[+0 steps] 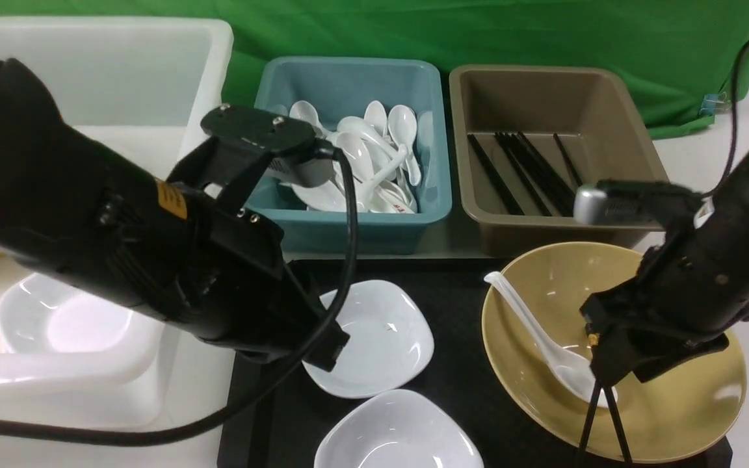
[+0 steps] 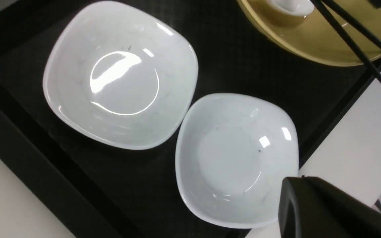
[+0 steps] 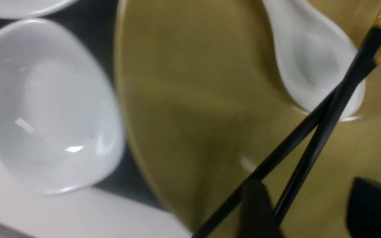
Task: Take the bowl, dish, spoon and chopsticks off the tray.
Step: Use the right arm to grab the chopsticks, then use the right arm to put the chopsticks into the small storage box on the right
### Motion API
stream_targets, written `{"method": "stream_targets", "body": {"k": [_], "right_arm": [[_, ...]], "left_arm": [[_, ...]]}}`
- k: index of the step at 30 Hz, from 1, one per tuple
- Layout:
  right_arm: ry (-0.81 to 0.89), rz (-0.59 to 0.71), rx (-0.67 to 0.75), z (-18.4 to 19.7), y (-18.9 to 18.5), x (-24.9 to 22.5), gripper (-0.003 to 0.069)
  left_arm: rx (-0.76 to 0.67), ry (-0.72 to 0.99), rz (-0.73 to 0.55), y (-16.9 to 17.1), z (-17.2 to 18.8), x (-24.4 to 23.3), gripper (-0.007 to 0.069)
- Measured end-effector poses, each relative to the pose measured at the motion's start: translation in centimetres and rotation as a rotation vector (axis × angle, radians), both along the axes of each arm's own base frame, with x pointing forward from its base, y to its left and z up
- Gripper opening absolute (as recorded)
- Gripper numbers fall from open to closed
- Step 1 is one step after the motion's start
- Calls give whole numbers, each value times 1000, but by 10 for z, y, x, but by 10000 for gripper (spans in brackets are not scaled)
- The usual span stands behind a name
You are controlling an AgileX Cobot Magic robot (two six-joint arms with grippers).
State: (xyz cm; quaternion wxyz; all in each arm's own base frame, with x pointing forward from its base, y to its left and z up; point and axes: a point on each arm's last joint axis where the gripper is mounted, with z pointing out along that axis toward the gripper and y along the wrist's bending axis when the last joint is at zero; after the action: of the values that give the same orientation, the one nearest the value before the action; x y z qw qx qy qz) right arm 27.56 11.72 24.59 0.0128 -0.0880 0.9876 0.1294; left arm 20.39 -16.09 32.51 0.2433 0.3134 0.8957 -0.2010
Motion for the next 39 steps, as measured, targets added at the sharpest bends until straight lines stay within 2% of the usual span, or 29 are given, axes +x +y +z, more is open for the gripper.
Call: {"method": "stream_targets", "body": {"k": [1,2,3,6,8,15,18,22,32,39], "right_arm": [[-1,-3,0,0,0,0,405],[4,-24,-16,-9,0,6,447],[3,-27,-21,-11,0,7,449],[-6,-49,-24,-17,1,12,430],[14,-71,-33,-27,2,17,379],[70,-78,-54,-46,4,22,363],[72,-79,-55,-47,4,23,277],[65,-80,-53,-47,4,23,57],[43,-82,-45,-41,4,25,39],[-80,-67,9,15,6,26,39]], "left_arm": [[2,0,-3,0,-1,0,-10],[10,7,-21,-3,-5,4,-10],[13,11,-29,-5,-7,5,-10],[14,14,-53,-10,-15,11,-10],[-5,-22,-83,-16,-20,19,-10],[-64,-98,-111,-24,-18,26,-10],[-79,-113,-101,-25,-17,27,-10],[-83,-118,-98,-25,-17,28,-10],[-84,-124,-97,-25,-17,28,-7],[-100,-165,-73,-25,-14,32,-6]]}}
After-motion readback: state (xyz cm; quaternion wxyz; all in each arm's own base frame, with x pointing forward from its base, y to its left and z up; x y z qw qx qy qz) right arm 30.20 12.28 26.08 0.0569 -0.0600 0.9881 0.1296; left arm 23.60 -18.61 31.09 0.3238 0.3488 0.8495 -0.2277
